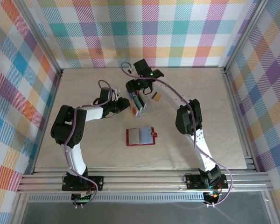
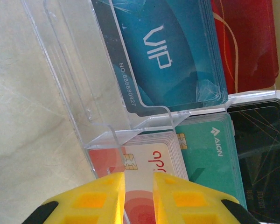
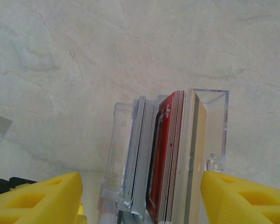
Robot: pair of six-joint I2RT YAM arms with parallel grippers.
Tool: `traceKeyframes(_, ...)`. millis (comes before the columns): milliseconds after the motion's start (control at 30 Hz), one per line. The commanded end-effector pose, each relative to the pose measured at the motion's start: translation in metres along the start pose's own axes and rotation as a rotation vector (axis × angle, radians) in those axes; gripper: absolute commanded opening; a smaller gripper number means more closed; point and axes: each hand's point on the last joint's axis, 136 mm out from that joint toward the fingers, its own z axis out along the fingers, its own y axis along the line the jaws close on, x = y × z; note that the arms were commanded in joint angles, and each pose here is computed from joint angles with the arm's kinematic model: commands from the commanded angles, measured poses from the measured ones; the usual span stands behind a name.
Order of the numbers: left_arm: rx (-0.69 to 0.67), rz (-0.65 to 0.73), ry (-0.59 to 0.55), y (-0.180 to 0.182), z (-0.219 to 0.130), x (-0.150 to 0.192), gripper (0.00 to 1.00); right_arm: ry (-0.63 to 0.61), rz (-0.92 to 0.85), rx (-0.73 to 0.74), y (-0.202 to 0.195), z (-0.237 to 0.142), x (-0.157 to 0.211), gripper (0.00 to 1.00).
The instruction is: Put the credit cards into the card holder
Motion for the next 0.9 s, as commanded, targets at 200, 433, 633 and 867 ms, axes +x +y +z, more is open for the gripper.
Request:
traceKeyframes(200,0.044,0.003,-0.004,-0.009,0.004,-0.012,0.23,0.059,-0.012,-0.059,0.006,0.003,0.012,0.66)
traceKeyframes(433,0.043,0.003,-0.007,-0.009,0.004,-0.014,0.23,0.067,-0.009,-0.135,0.017,-0.001,0.010,0.63)
traceKeyframes(633,0.047,-0.002,0.000,-0.009,0.006,-0.013,0.22,0.063,0.006,-0.139,0.014,-0.006,0.007,0.57)
traceKeyframes(867,0.048,-0.004,0.001,-0.007,0.005,-0.013,0.22,0.064,0.017,-0.122,0.008,-0.005,0.007,0.46)
